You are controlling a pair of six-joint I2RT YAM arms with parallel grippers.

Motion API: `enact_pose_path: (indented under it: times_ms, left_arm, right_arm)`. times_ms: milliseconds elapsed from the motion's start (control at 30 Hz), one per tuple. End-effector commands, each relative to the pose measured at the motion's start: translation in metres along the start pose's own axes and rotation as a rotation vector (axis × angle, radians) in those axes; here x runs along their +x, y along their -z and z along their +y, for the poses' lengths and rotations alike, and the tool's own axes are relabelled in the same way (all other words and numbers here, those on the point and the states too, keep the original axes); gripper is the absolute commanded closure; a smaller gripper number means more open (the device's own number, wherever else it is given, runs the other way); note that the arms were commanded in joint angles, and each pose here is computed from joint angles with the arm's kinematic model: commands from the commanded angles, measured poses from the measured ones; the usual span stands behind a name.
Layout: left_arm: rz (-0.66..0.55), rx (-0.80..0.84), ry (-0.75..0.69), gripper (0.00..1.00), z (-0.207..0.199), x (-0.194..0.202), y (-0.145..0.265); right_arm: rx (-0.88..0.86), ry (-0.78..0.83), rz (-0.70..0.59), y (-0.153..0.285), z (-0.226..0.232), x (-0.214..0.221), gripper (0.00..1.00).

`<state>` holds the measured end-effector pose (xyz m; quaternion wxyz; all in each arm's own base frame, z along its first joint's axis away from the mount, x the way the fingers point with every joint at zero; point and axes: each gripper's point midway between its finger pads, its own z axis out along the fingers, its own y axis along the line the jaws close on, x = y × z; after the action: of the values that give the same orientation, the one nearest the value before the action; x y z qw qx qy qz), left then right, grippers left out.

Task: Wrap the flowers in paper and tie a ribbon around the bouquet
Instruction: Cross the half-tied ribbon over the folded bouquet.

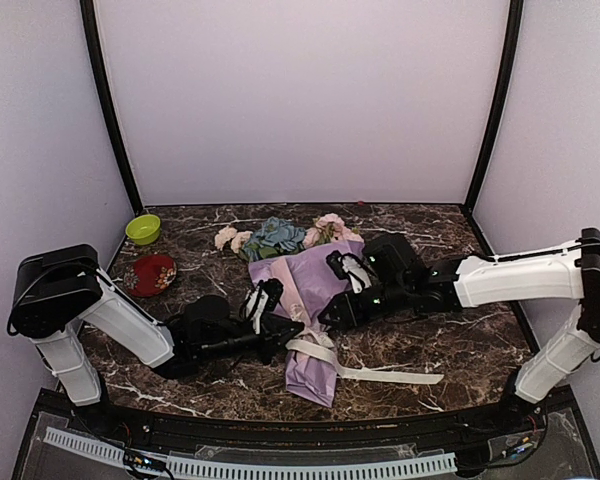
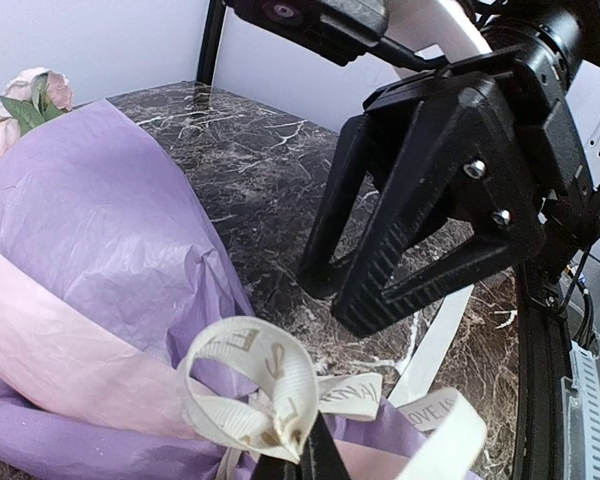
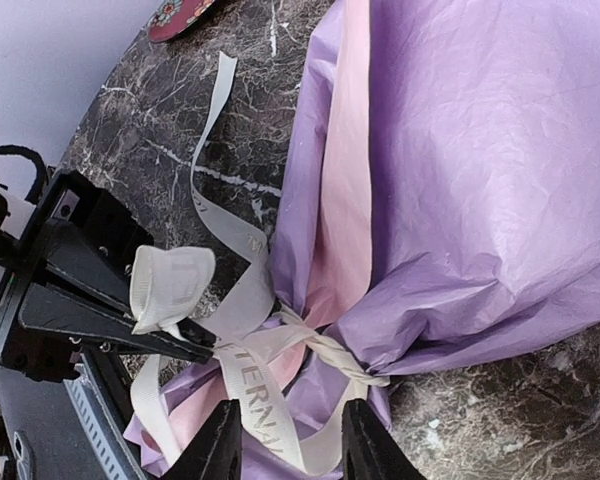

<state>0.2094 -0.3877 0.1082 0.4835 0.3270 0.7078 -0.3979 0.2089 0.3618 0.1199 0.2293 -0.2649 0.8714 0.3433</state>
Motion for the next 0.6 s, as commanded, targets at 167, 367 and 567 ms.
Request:
enact_pose_path:
  times_ms: [167, 367, 567]
  left_arm:
    - [0.005, 0.015, -0.003, 1.0, -0.003, -0.003, 0.0]
    - [0.0, 0.024, -0.012, 1.0, -0.005, -0.005, 0.0]
    - [0.0, 0.02, -0.027, 1.0, -0.004, -0.004, -0.001]
  right_arm:
    - [-0.16, -0.017, 0.105, -0.02, -0.003, 0.0, 0.84]
    - [-0.282, 0.002, 0.241, -0.039, 0.005, 0.027, 0.89]
    - [-0.462, 0.028, 0.224, -0.034, 0.029, 0.024, 0.93]
